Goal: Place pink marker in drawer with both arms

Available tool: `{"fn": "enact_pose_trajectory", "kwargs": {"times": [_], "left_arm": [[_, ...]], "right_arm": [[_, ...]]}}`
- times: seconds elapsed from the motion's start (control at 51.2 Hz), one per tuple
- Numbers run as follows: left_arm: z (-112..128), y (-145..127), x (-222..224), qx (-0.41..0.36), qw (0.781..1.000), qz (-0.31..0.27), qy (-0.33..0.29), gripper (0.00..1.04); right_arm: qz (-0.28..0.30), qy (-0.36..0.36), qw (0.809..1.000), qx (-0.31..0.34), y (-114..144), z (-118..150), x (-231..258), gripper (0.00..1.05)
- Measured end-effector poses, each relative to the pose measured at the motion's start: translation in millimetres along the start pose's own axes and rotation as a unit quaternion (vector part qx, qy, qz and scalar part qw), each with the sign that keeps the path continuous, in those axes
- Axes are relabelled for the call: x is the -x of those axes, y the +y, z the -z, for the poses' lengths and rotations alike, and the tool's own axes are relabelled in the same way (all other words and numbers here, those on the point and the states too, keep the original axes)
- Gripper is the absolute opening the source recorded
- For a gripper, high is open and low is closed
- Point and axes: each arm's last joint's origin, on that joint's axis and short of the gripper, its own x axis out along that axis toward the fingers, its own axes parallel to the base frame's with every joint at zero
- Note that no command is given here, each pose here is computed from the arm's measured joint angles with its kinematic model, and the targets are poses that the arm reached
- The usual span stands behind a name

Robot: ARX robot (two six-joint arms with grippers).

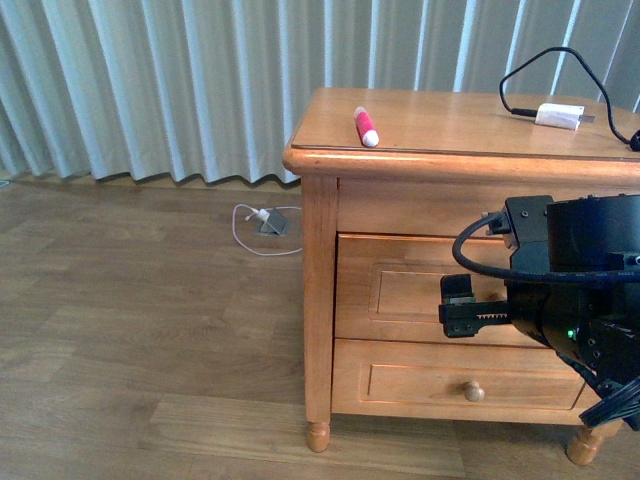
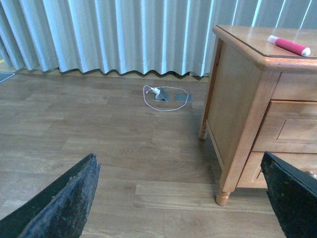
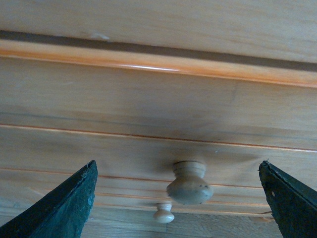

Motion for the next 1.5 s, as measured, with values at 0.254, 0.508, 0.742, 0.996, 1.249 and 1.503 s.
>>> {"fn": "enact_pose_trajectory", "kwargs": {"times": [0.254, 0.508, 0.742, 0.996, 1.249, 1.503], "left_arm": [[0, 0, 0, 0.0, 1.0, 0.0, 0.0, 0.99], [0, 0, 0, 0.0, 1.0, 0.0, 0.0, 0.99], [0, 0, 0, 0.0, 1.0, 0.0, 0.0, 0.99], [0, 0, 0, 0.0, 1.0, 0.0, 0.0, 0.99], [0, 0, 0, 0.0, 1.0, 0.0, 0.0, 0.99], [0, 0, 0, 0.0, 1.0, 0.0, 0.0, 0.99]], "right_arm": [[0.014, 0.013, 1.0, -0.006, -12, 9, -11, 0.96], [0.015, 0.012, 1.0, -0.007, -12, 9, -12, 0.96], [0.011, 0.016, 1.0, -0.009, -12, 10, -12, 0.69], [-0.003, 0.034, 0.999, -0.013, -9, 9, -14, 0.3], [-0.015, 0.055, 0.997, -0.043, -11, 7, -11, 0.23], [-0.041, 0.098, 0.99, -0.088, -16, 19, 40, 0.23]]}}
